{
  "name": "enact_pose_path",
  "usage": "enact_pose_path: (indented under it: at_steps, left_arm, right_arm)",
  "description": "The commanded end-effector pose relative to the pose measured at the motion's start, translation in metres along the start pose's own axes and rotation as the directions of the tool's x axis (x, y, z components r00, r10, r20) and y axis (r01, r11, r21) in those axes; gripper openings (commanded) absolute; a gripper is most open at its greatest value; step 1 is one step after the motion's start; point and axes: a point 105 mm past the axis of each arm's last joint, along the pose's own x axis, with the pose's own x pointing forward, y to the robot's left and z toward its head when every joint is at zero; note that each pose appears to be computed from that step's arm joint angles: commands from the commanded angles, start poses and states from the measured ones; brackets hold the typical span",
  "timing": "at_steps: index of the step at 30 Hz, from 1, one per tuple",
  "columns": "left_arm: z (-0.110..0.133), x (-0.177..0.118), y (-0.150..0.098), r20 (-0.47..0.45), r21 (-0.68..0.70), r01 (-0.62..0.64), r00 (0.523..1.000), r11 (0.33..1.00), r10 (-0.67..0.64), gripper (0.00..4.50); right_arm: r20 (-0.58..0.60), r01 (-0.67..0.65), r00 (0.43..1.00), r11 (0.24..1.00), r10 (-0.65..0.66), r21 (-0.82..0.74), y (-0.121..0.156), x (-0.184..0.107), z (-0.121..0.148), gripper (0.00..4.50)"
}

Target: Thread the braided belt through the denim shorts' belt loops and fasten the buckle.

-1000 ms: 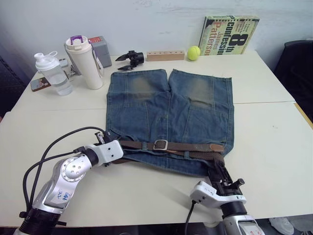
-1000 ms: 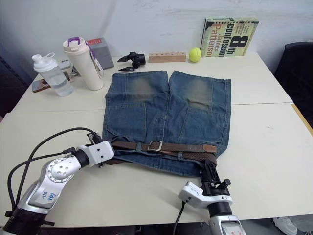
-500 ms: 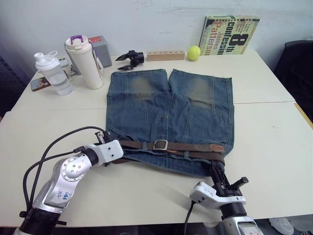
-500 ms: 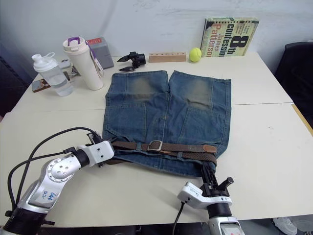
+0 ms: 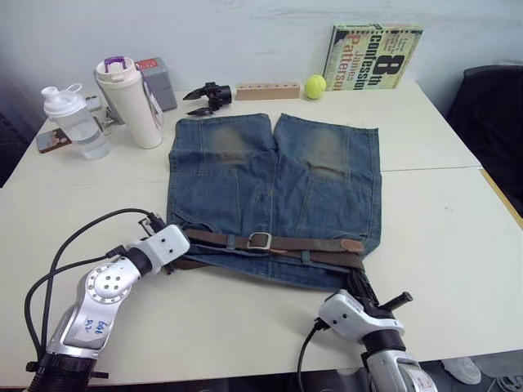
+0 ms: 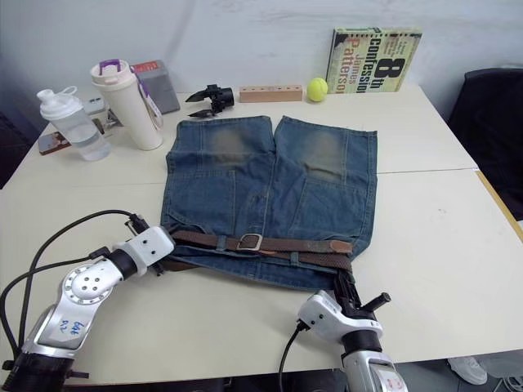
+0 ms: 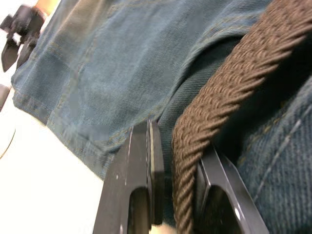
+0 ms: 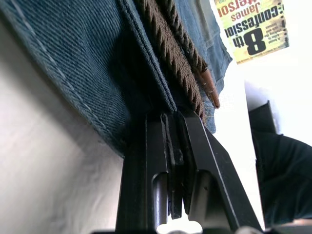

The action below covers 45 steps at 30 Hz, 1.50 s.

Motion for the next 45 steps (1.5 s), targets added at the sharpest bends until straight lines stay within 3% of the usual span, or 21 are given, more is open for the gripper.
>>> enact_pose_path:
  at_steps: [1,5,9,11,14,18,20,23,26,29,33,35,36,40,41,43,44,45]
  left_arm:
    - [-0.096,-0.038,0.008,-0.351,-0.086,-0.087,0.935,0.992,0.052,0.88]
    - [-0.12,-0.052,-0.013,-0.422,-0.149,-0.074,0.907,0.986,0.004,0.88]
    - [-0.109,-0.048,-0.025,-0.35,-0.078,0.005,0.936,0.997,-0.032,0.88]
    - [-0.094,-0.04,-0.029,-0.285,-0.08,0.023,0.958,0.997,-0.044,0.88]
    - [-0.053,-0.019,-0.036,-0.128,-0.108,0.068,0.988,0.992,-0.082,0.88]
    - [-0.005,-0.003,-0.042,0.042,-0.116,0.136,0.99,0.984,-0.132,0.88]
    - [0.012,-0.002,-0.047,0.12,-0.116,0.188,0.977,0.975,-0.174,0.88]
    - [0.022,-0.003,-0.051,0.158,-0.116,0.222,0.966,0.968,-0.203,0.88]
    - [0.051,-0.009,-0.073,0.268,-0.05,0.371,0.899,0.927,-0.346,0.88]
    - [0.051,-0.01,-0.08,0.257,-0.011,0.441,0.869,0.897,-0.424,0.88]
    - [0.056,-0.01,-0.091,0.281,-0.004,0.533,0.813,0.846,-0.511,0.88]
    - [0.058,-0.011,-0.094,0.298,-0.021,0.568,0.789,0.823,-0.537,1.38]
    - [0.059,-0.012,-0.095,0.308,-0.022,0.592,0.771,0.805,-0.558,1.6]
    - [0.059,-0.025,-0.087,0.333,-0.083,0.682,0.706,0.726,-0.625,3.4]
    - [0.063,-0.029,-0.075,0.36,-0.138,0.69,0.703,0.71,-0.613,3.78]
    - [0.072,-0.039,-0.06,0.401,-0.194,0.718,0.68,0.669,-0.614,3.84]
    - [0.075,-0.043,-0.052,0.406,-0.206,0.723,0.676,0.659,-0.615,3.84]
    - [0.078,-0.046,-0.045,0.415,-0.223,0.728,0.672,0.648,-0.613,3.84]
  right_arm:
    - [-0.118,0.014,0.993,0.999,-0.019,-0.042,-0.005,-0.004,-0.027,0.11]
    - [-0.122,0.016,0.992,0.999,-0.021,-0.045,-0.006,-0.004,-0.028,0.11]
    - [-0.111,0.02,0.993,0.998,-0.027,-0.067,-0.008,-0.004,-0.027,0.11]
    - [-0.09,0.022,0.996,0.997,-0.029,-0.075,-0.009,-0.004,-0.024,0.11]
    - [-0.021,0.026,0.999,0.993,-0.029,-0.116,-0.013,0.001,-0.012,0.11]
    - [0.012,0.072,0.997,0.984,-0.071,-0.164,-0.033,0.011,-0.01,0.11]
    - [0.02,0.099,0.995,0.977,-0.097,-0.187,-0.047,0.017,-0.011,0.11]
    - [0.003,0.127,0.992,0.969,-0.129,-0.214,-0.062,0.021,-0.019,0.11]
    - [-0.045,0.143,0.986,0.962,-0.158,-0.233,-0.082,0.027,-0.039,0.11]
    - [-0.111,0.134,0.981,0.966,-0.162,-0.222,-0.095,0.03,-0.062,0.11]
    - [-0.156,0.052,0.985,0.989,-0.074,-0.14,-0.091,0.033,-0.078,0.11]
    - [-0.154,0.001,0.988,0.996,-0.014,-0.084,-0.084,0.034,-0.08,0.0]
    - [-0.151,-0.039,0.988,0.998,0.031,-0.051,-0.078,0.033,-0.08,0.35]
    - [-0.1,-0.251,0.958,0.953,0.27,0.169,-0.059,0.016,-0.078,2.06]
    - [-0.069,-0.293,0.946,0.927,0.317,0.234,-0.064,0.009,-0.074,2.47]
    - [0.012,-0.375,0.92,0.869,0.392,0.323,-0.074,-0.002,-0.064,3.42]
    - [0.049,-0.407,0.907,0.841,0.418,0.357,-0.083,-0.006,-0.06,3.73]
    - [0.092,-0.435,0.896,0.819,0.434,0.374,-0.095,-0.008,-0.054,3.73]
